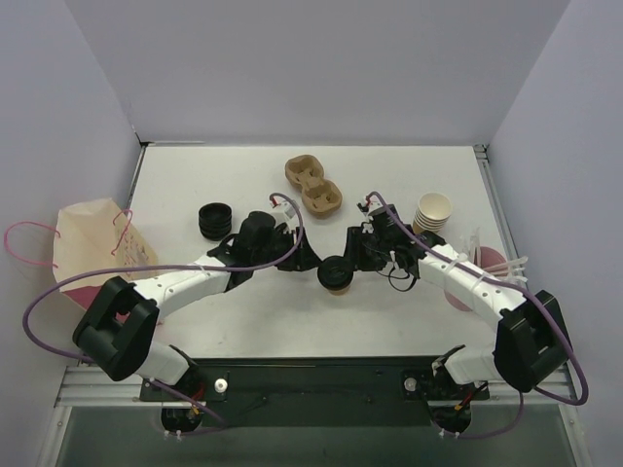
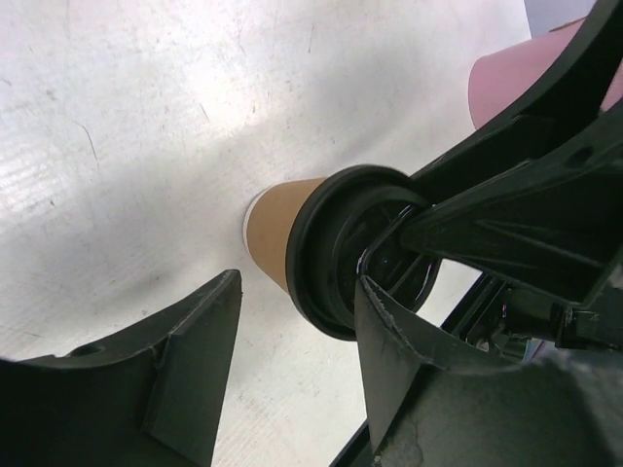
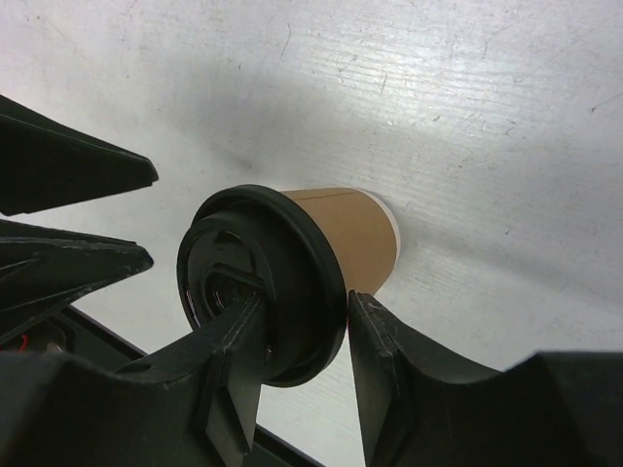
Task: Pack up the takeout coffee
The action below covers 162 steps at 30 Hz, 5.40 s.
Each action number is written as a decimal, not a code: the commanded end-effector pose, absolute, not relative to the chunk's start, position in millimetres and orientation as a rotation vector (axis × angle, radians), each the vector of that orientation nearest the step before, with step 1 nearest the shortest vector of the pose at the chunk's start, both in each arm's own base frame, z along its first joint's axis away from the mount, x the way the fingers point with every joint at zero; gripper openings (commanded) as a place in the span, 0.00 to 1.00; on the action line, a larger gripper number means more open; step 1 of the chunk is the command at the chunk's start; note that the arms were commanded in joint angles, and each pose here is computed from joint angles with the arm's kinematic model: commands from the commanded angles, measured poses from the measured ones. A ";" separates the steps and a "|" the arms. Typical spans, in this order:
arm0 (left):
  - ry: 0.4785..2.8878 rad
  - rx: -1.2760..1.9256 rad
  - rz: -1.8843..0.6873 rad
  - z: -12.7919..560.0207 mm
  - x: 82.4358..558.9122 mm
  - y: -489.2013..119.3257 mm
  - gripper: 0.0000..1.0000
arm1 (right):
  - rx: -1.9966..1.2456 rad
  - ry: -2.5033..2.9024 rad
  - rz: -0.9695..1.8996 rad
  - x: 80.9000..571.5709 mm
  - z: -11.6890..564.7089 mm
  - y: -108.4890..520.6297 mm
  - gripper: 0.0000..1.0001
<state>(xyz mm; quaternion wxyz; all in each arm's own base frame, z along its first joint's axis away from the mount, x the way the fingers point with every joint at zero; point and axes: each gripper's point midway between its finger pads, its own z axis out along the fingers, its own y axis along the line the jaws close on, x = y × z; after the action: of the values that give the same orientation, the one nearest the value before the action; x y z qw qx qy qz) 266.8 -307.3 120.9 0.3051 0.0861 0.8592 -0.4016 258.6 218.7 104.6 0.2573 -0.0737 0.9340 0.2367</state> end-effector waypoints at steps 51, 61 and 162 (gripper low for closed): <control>2.038 0.376 -0.489 241.7 275.4 -185.7 0.74 | -0.105 2.458 0.030 375.1 155.5 145.1 0.00; 2.021 0.351 -0.428 245.5 276.7 -176.6 0.74 | 0.077 2.515 -0.139 429.7 132.1 85.9 0.00; 1.768 -1.533 0.345 273.7 351.6 176.7 0.55 | -0.484 2.495 0.450 261.0 307.1 239.9 0.84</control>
<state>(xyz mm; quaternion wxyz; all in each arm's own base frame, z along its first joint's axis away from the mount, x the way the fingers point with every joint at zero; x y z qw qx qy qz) 356.0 178.3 260.0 0.3559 -0.6049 0.6996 0.1344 271.2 248.7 303.2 0.2822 -0.1782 0.9240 0.1865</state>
